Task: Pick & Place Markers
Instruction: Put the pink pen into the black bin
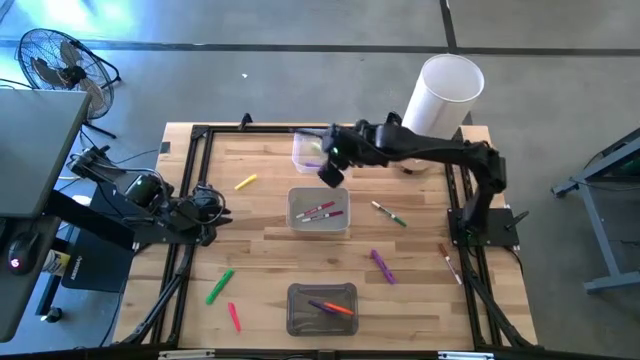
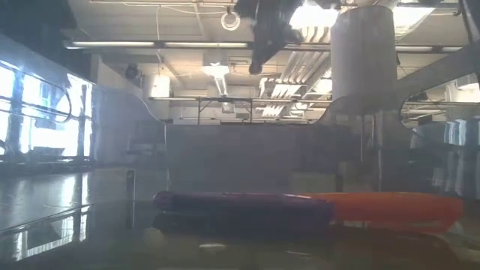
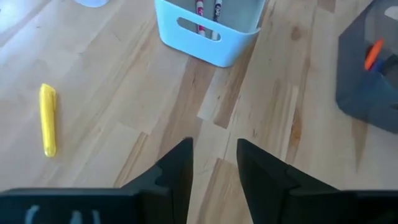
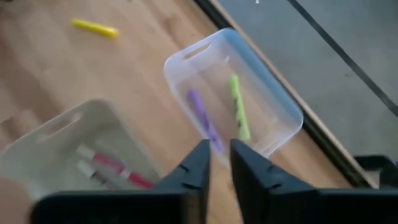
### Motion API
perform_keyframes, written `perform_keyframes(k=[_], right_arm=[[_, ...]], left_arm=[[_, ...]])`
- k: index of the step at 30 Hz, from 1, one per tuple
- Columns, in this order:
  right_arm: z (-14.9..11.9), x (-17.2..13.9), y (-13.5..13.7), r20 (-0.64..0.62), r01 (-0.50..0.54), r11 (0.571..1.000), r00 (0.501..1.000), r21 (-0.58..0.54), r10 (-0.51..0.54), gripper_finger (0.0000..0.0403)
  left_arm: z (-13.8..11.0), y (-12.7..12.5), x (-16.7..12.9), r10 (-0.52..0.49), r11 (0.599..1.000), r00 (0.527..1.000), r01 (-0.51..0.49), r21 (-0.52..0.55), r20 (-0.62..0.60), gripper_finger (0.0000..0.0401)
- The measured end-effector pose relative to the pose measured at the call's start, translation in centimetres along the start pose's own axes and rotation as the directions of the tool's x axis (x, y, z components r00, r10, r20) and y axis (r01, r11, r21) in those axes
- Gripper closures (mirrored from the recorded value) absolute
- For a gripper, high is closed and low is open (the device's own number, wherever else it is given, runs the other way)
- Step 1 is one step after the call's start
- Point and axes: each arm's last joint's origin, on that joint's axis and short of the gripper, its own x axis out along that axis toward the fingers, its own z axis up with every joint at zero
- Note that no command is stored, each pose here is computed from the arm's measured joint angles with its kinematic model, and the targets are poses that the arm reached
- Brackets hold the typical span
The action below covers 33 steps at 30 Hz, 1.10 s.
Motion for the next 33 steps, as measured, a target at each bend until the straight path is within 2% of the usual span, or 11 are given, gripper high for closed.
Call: perform_keyframes(k=[3,7,10,16,20,27,33], right_arm=[[-2.1,-2.1,1.7,0.006,-0.016,1.0,1.0,0.006,0.016,0.0394],[-6.4,-4.1,3.4,0.019,-0.03,0.996,0.999,0.082,0.028,0.0383],[-10.5,-5.1,4.2,0.026,-0.044,0.986,0.999,0.161,0.04,0.0393],[-18.4,-6.5,5.0,0.054,-0.117,0.942,0.993,0.315,0.106,0.0399],[-22.5,-6.3,4.8,0.023,-0.122,0.925,0.992,0.359,0.122,0.0401],[-26.4,-5.7,4.8,-0.068,-0.123,0.937,0.986,0.326,0.153,0.0402],[-27.5,-6.0,5.1,-0.08,-0.147,0.959,0.982,0.244,0.171,0.0402]], left_arm=[[0.0,-0.3,0.4,0.018,1.0,1.0,-0.017,0.012,-0.022,0.0287],[-0.1,-1.5,1.9,0.033,0.998,0.99,-0.027,0.049,-0.135,0.0293],[0.0,-2.6,3.1,0.077,0.994,0.972,-0.058,0.09,-0.222,0.0295],[2.3,-5.7,4.2,0.126,0.987,0.935,-0.084,0.14,-0.331,0.0295],[4.1,-8.1,4.7,0.157,0.979,0.902,-0.09,0.181,-0.402,0.0295],[4.9,-13.8,5.2,0.177,0.928,0.877,0.004,0.373,-0.447,0.0295],[3.0,-18.4,6.3,0.178,0.857,0.838,0.126,0.5,-0.515,0.0295]])
